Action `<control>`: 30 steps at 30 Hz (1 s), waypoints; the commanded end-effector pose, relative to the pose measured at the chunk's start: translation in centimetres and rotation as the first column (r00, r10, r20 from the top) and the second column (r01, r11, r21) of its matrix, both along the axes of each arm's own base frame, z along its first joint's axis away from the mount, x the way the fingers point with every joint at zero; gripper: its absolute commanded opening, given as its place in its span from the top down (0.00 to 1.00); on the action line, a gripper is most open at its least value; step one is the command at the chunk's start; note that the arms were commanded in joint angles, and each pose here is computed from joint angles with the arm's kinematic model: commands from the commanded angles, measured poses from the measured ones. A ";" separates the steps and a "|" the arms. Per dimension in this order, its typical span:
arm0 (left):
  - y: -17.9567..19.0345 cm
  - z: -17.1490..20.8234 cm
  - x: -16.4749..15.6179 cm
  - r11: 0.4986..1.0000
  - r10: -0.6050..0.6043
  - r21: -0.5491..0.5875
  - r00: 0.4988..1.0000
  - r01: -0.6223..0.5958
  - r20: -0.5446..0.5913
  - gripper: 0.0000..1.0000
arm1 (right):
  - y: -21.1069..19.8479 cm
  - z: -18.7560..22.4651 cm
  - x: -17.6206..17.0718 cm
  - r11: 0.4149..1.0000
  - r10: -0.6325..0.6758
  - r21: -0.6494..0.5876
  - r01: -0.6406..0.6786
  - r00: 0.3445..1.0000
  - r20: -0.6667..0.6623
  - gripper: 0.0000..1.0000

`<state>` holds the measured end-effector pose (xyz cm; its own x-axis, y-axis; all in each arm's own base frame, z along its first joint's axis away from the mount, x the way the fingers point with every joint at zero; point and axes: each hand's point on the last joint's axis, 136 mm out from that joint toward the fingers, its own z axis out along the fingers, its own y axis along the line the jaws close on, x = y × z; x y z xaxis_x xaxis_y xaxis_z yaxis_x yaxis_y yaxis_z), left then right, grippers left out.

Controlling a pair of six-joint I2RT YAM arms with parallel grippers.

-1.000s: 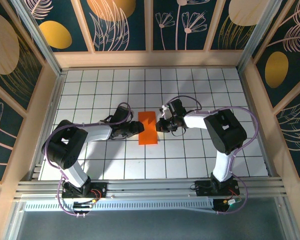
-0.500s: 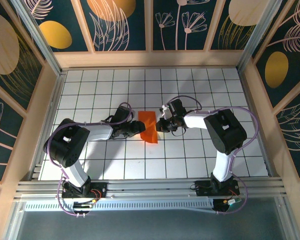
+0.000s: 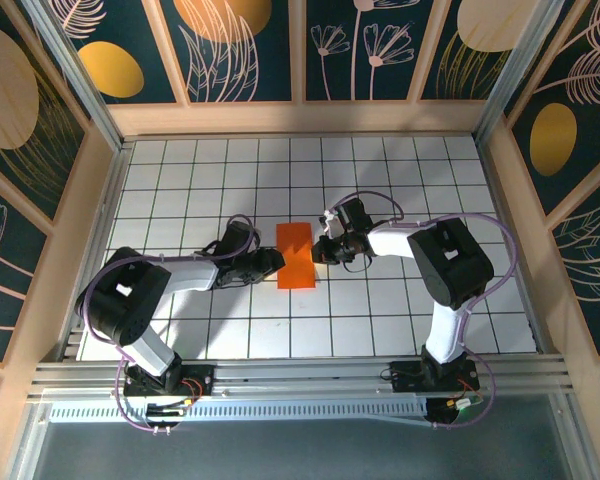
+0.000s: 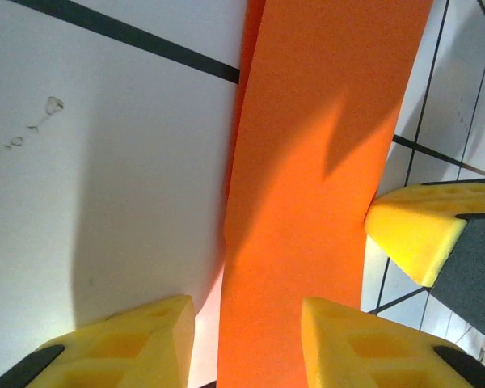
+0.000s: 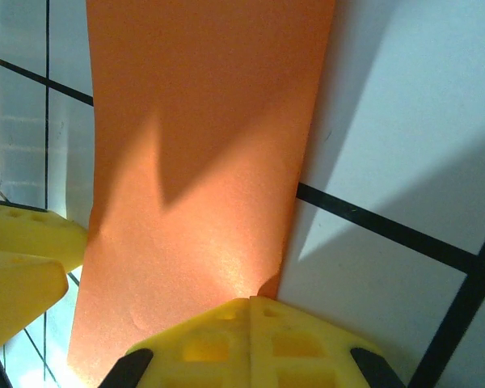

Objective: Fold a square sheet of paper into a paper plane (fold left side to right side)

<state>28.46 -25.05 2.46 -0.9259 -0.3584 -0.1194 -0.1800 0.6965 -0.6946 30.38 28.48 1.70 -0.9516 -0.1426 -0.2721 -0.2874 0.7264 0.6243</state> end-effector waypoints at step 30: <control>-1.8 3.5 0.0 0.986 0.072 -0.151 0.997 -0.070 0.008 1.00 | -2.8 8.1 -0.9 0.993 0.026 -0.108 0.035 0.858 0.513 0.47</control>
